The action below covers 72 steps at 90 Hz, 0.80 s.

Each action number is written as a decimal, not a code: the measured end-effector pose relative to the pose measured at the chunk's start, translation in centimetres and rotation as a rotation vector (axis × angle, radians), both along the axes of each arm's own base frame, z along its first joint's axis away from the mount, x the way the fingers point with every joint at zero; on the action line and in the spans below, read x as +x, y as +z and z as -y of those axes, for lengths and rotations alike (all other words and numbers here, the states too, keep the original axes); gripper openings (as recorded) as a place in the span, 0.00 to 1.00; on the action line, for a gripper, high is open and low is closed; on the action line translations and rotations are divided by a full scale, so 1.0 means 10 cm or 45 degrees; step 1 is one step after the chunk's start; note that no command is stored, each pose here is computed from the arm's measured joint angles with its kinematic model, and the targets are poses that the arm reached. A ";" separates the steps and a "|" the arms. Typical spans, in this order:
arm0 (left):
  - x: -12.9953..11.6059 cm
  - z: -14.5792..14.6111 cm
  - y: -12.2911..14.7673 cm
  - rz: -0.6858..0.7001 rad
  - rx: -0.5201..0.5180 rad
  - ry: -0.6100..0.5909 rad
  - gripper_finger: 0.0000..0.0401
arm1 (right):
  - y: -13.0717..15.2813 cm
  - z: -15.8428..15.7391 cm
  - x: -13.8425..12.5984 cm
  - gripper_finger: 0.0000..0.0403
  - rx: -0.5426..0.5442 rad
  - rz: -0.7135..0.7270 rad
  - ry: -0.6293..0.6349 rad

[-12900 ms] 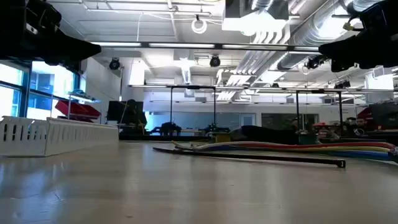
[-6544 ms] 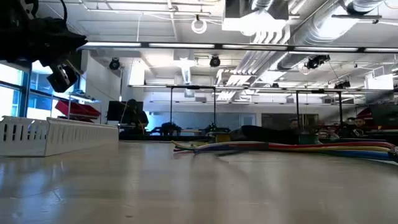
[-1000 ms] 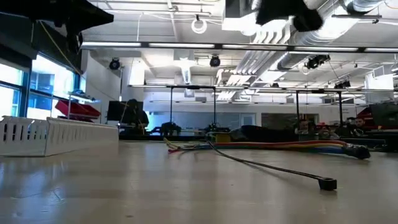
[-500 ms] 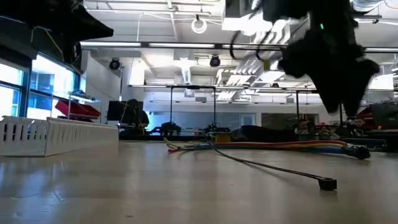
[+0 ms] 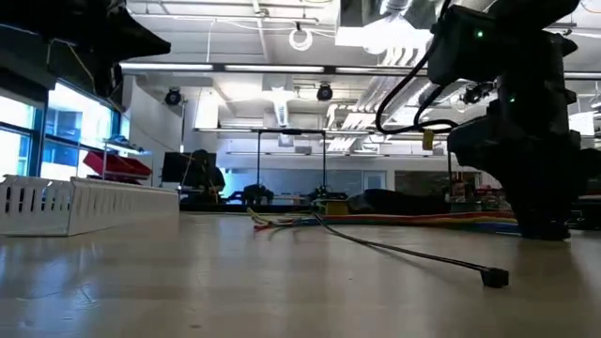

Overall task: Ziptie cables
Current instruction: Wrap the cables together using a black zip tie

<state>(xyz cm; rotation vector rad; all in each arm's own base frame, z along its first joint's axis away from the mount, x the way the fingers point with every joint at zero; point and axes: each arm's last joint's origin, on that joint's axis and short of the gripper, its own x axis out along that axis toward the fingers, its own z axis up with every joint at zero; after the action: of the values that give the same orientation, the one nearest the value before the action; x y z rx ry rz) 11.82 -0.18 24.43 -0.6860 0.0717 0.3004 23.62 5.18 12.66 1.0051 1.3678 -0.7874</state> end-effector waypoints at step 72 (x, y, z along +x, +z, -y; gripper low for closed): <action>-0.13 -0.04 0.55 -0.070 0.193 0.108 0.00 | 1.56 0.50 0.99 0.03 -0.379 1.093 -0.115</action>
<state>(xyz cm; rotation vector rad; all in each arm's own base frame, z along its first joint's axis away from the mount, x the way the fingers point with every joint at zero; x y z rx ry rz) 10.49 0.25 29.92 -0.5312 0.0715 0.4019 33.48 0.20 28.29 0.9966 0.4566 -0.5006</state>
